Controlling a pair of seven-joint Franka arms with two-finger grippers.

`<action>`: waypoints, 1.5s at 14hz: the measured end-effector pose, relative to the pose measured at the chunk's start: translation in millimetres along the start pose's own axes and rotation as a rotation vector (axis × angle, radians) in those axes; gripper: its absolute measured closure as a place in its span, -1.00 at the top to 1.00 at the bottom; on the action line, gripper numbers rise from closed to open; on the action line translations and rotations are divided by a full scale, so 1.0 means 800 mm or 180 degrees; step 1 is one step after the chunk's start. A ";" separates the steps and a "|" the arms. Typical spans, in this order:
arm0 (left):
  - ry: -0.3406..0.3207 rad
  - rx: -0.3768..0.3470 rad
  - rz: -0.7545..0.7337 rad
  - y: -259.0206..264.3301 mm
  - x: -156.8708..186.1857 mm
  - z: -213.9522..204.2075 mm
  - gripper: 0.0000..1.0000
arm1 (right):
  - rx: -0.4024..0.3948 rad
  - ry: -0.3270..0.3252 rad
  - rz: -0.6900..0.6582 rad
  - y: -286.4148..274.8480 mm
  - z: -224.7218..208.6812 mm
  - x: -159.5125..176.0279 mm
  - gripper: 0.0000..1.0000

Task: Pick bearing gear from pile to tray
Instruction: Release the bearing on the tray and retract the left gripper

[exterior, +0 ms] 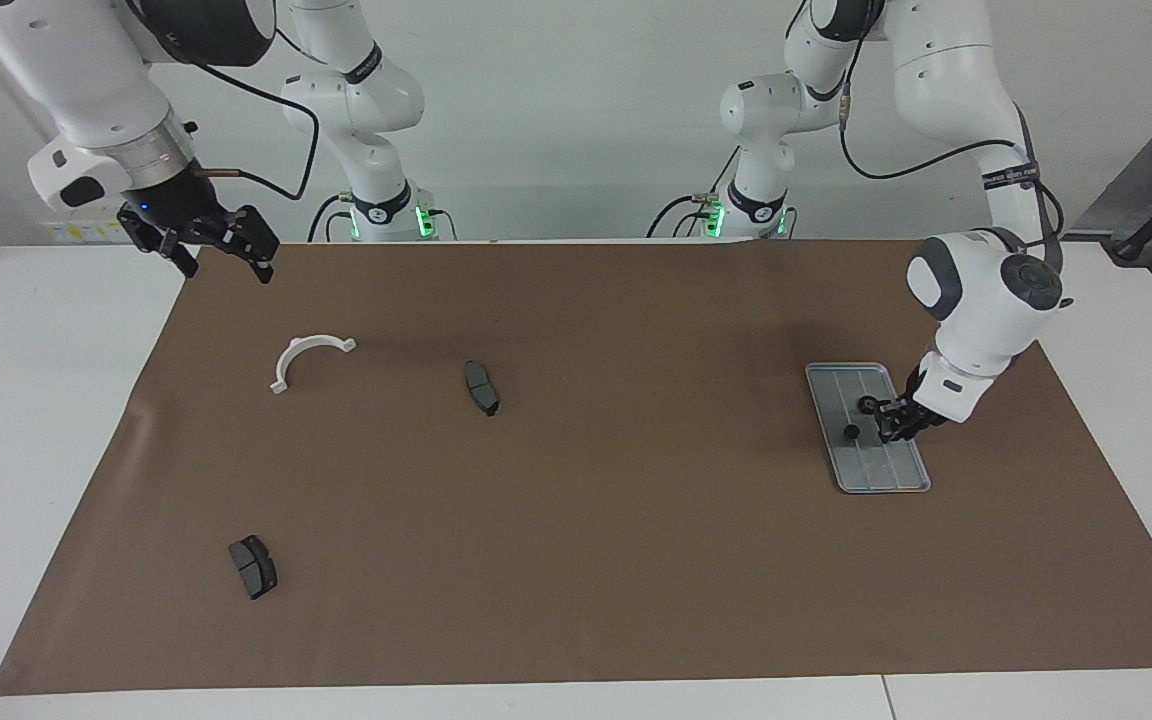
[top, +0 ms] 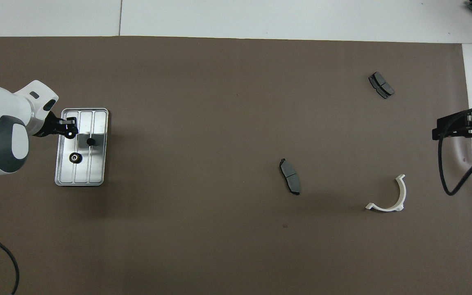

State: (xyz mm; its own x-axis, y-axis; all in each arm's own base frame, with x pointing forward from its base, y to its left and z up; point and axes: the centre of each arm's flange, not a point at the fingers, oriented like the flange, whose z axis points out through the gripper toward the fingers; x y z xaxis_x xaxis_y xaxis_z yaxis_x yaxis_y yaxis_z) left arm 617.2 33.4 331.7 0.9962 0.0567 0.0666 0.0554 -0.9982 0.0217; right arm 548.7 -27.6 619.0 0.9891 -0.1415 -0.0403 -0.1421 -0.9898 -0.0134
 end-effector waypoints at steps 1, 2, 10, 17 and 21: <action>0.0056 -0.0003 0.0008 0.002 0.000 0.003 -0.30 | 0.0000 -0.0001 0.0000 0.000 0.000 0.000 1.00; 0.0097 -0.0006 0.0015 0.004 -0.001 0.005 -0.30 | 0.0000 0.0000 0.0000 0.000 0.000 0.000 1.00; 0.0250 -0.0008 0.0018 0.005 0.000 0.008 0.56 | 0.0000 0.0000 -0.0045 0.000 0.000 0.000 1.00; 0.0035 -0.0009 0.0045 0.012 0.030 -0.093 1.00 | 0.0005 -0.0003 -0.0058 -0.002 0.000 0.000 1.00; -0.0060 0.0007 0.0095 0.025 0.017 -0.220 1.00 | 0.0006 -0.0004 -0.0058 -0.003 0.000 0.000 1.00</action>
State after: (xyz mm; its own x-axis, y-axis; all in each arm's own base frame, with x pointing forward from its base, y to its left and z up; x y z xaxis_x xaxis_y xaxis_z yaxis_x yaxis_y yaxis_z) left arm 619.8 17.3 508.7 0.9985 0.0265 0.0485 0.0257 -0.9995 0.0177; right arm 548.7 -25.6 618.7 0.9915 -0.1233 -0.0412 -0.1241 -0.9921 -0.0162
